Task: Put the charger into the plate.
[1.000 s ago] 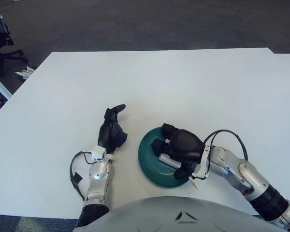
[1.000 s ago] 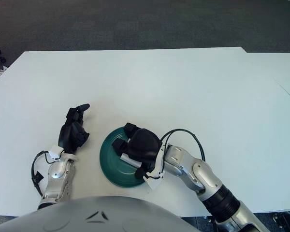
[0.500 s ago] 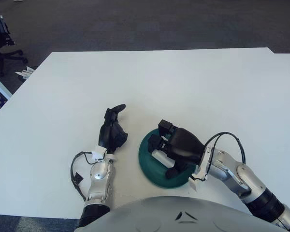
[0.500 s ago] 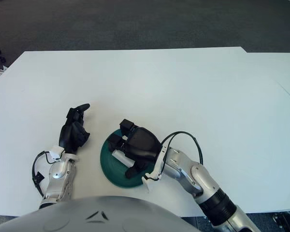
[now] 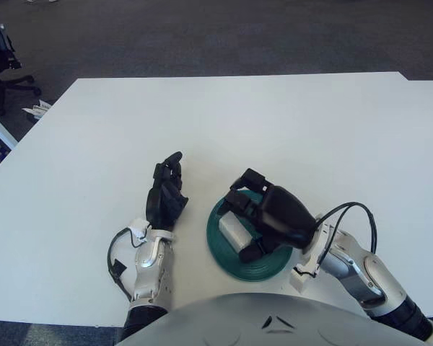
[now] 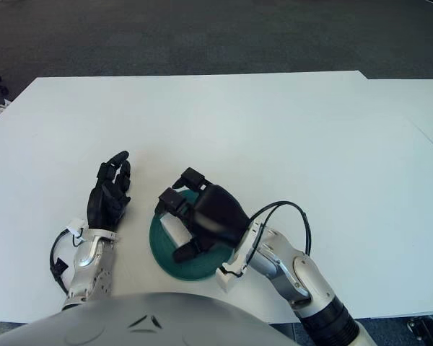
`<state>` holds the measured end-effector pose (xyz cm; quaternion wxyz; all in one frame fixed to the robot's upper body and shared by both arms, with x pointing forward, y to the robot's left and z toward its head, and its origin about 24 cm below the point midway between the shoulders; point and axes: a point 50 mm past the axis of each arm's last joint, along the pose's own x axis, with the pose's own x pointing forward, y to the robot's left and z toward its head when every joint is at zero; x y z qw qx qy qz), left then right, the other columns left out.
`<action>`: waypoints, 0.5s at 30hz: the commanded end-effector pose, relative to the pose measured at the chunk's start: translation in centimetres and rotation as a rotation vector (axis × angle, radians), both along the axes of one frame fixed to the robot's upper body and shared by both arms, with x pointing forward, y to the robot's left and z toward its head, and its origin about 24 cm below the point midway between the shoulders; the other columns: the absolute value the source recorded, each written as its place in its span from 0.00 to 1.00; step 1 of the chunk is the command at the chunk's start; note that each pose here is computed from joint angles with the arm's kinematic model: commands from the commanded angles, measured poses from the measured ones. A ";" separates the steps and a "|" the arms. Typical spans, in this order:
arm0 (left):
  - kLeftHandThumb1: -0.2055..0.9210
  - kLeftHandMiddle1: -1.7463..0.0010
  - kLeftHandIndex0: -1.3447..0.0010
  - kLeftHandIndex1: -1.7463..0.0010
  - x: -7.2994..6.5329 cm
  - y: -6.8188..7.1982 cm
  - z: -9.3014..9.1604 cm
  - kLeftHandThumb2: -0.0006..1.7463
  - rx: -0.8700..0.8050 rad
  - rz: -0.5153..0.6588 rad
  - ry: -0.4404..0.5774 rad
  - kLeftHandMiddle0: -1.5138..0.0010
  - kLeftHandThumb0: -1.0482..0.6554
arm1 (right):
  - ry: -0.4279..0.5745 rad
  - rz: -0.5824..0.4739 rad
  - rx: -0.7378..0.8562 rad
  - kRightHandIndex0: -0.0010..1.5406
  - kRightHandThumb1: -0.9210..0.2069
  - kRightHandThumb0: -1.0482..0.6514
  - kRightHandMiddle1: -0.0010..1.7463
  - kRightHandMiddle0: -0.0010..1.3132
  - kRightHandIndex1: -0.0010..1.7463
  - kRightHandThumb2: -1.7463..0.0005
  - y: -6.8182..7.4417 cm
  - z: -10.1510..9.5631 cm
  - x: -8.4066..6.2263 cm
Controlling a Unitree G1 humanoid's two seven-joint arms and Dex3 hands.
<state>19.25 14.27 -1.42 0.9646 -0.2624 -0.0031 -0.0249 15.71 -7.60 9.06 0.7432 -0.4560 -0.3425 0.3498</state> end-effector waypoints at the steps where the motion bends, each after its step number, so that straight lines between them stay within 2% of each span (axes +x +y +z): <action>1: 1.00 1.00 1.00 0.69 -1.7 -0.4 -2.5 0.57 -0.028 -0.012 0.138 0.94 0.00 | 0.037 -0.001 -0.021 0.13 0.00 0.00 0.31 0.00 0.05 0.42 -0.3 -0.3 0.0; 7: 1.00 1.00 1.00 0.71 -2.1 -0.1 -2.5 0.60 0.043 0.001 0.133 0.93 0.00 | 0.053 -0.004 -0.051 0.04 0.00 0.00 0.11 0.00 0.01 0.40 -0.7 -0.3 0.1; 10: 1.00 1.00 1.00 0.70 -2.2 -0.1 -2.5 0.60 0.075 0.019 0.136 0.94 0.00 | 0.011 -0.004 -0.063 0.01 0.00 0.00 0.05 0.00 0.00 0.40 -1.1 -0.5 0.4; 15: 1.00 1.00 1.00 0.70 -2.0 0.0 -2.3 0.61 0.182 0.058 0.131 0.94 0.00 | -0.047 -0.024 -0.080 0.00 0.00 0.00 0.01 0.00 0.00 0.41 -1.4 -1.1 0.7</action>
